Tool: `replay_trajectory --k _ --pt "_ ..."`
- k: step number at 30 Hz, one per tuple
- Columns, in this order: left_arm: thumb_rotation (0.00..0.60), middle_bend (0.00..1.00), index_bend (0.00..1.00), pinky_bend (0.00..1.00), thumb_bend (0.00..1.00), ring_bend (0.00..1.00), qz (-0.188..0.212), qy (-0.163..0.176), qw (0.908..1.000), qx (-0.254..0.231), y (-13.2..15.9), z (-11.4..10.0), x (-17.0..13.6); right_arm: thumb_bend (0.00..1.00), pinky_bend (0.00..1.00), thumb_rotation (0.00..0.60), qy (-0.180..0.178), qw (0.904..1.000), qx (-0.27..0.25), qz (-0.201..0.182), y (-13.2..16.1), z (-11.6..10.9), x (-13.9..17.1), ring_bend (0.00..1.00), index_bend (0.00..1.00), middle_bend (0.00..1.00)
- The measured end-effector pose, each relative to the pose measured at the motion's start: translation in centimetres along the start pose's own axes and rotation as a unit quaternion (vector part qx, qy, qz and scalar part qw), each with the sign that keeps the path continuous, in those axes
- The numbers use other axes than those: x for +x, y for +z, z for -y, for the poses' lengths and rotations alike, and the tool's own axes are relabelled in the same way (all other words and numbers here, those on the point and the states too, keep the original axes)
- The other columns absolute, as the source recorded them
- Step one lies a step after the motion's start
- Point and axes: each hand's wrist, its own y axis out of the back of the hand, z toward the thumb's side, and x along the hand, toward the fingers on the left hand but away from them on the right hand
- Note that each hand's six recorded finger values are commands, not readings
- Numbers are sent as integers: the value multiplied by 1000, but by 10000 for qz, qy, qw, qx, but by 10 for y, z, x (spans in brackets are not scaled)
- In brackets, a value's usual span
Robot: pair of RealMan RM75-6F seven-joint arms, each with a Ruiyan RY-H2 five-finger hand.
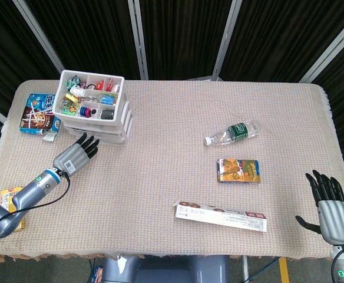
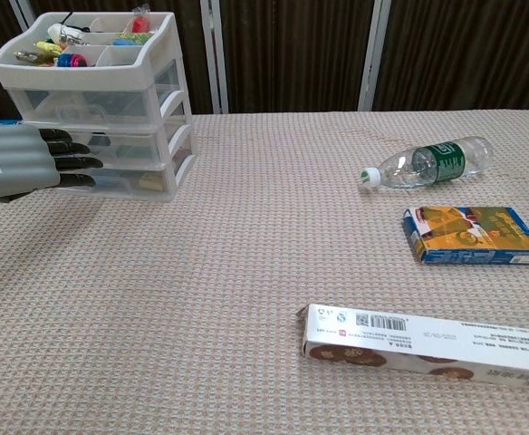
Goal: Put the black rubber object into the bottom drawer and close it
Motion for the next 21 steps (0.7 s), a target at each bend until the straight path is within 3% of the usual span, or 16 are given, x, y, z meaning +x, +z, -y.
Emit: replay_trajectory --k 14,21 --pt "600 0 96 86 1000 0 -224 -138 9994 -241 -4 6 10 16 0 600 30 10000 -28 22 -2 -1 1 0 51 0" --pt "600 0 83 85 1000 0 -239 333 9972 -621 -1 -12 -12 16 0 600 14 10000 -41 41 -3 -2 1 0 50 0"
